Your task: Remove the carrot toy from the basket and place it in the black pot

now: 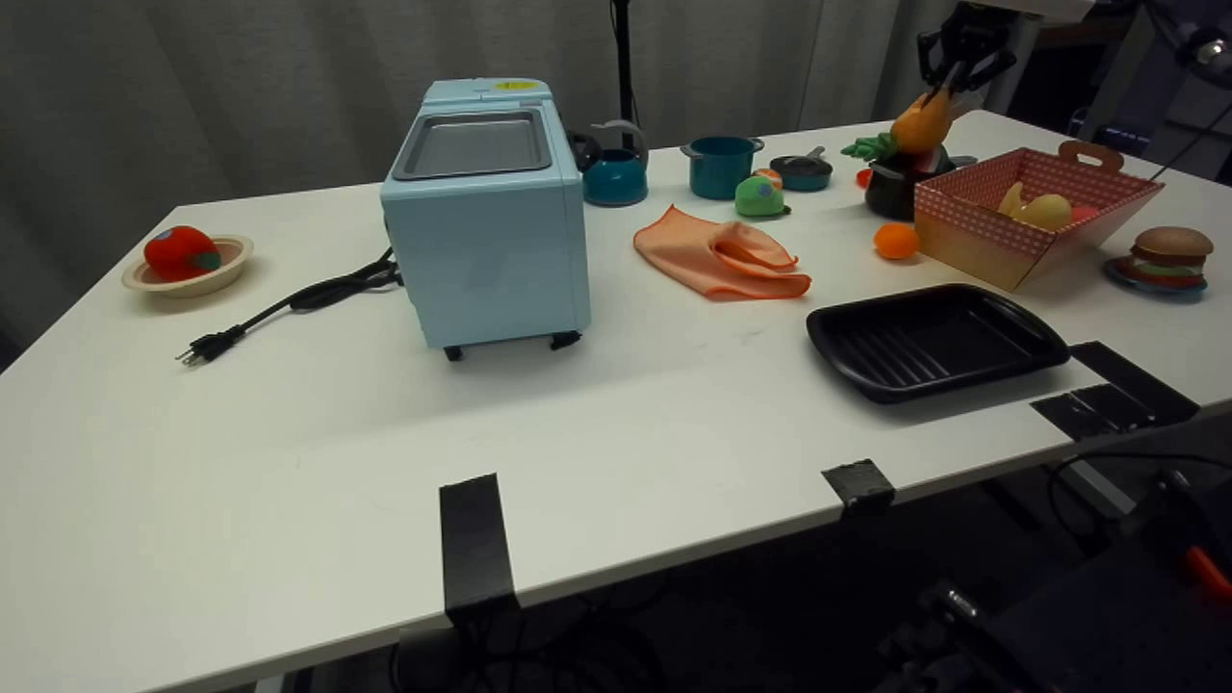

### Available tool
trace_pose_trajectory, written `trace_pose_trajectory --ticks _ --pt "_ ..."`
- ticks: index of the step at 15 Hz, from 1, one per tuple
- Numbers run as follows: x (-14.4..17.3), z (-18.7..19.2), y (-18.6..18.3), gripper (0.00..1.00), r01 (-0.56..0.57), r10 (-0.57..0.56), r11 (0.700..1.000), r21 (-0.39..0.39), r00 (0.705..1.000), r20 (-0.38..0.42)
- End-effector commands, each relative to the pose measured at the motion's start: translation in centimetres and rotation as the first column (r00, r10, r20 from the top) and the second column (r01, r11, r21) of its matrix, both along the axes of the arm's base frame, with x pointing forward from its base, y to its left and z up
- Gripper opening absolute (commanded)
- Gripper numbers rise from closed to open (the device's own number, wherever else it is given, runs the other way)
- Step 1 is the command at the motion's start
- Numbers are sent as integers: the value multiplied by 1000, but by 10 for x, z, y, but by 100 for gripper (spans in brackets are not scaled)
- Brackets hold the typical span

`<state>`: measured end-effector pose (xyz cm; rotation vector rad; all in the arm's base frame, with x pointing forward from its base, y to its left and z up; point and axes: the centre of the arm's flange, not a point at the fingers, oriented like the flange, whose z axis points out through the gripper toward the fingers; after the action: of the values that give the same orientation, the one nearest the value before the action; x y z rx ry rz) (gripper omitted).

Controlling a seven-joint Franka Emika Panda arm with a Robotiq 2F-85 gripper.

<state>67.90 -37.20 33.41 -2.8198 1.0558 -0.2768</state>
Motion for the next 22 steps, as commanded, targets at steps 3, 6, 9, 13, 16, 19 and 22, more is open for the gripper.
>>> trace_pose_trajectory --ticks 3,6,9,13,16,19,22 --pt "9 -1 1 64 0 0 1000 16 1000 -13" --pt "-4 1 3 86 -21 21 999 28 1000 -11" --pt "-23 5 8 100 -55 55 998 40 998 0" --pt "-54 11 15 100 -123 125 991 45 992 -25" --pt "-83 12 24 100 -143 145 989 36 987 -64" --pt "-118 13 37 100 -158 157 987 -2 985 -75" --pt "-148 14 47 100 -158 154 986 -62 987 -52"
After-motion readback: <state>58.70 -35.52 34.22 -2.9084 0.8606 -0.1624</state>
